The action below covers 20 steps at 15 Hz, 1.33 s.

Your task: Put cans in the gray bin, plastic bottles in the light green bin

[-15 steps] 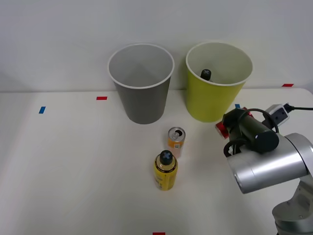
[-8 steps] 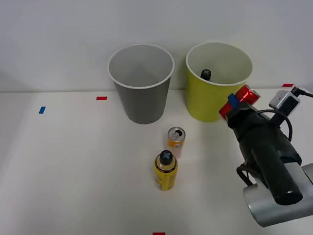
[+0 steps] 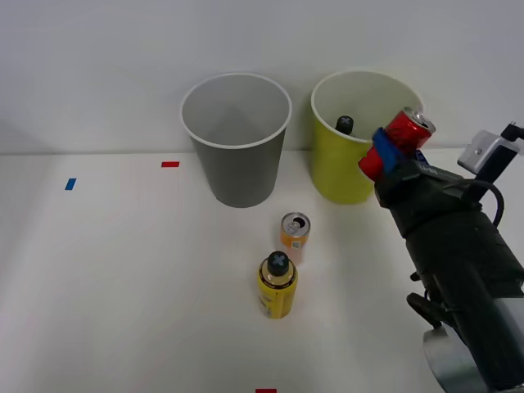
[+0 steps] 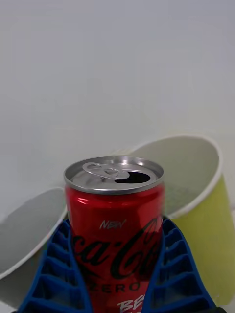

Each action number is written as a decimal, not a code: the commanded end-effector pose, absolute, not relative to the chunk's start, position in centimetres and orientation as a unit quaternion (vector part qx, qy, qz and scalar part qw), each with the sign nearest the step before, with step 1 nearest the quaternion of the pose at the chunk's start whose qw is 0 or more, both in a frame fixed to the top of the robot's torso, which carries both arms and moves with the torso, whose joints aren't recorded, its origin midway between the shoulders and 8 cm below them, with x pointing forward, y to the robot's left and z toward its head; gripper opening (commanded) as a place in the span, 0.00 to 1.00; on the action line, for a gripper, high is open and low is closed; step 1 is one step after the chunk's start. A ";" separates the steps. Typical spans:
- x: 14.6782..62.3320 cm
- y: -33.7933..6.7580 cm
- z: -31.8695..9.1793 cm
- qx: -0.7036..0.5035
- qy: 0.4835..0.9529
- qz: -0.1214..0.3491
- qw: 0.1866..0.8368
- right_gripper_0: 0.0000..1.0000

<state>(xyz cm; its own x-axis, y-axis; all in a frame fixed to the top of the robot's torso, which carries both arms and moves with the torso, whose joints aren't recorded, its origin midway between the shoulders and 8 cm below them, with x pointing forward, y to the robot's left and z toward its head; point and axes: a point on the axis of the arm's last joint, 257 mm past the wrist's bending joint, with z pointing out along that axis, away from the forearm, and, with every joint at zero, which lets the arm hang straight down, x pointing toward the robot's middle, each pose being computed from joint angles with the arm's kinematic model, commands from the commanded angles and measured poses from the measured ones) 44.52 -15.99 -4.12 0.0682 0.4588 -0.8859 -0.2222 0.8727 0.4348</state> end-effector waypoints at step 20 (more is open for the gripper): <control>56.3 4.5 4.0 -0.066 0.588 0.306 0.746 0.13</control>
<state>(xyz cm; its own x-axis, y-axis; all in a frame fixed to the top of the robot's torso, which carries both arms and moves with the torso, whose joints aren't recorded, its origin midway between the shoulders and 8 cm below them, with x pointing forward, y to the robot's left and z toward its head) 55.83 3.83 4.22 0.1233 0.3940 -0.9108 -0.5332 0.8004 0.2740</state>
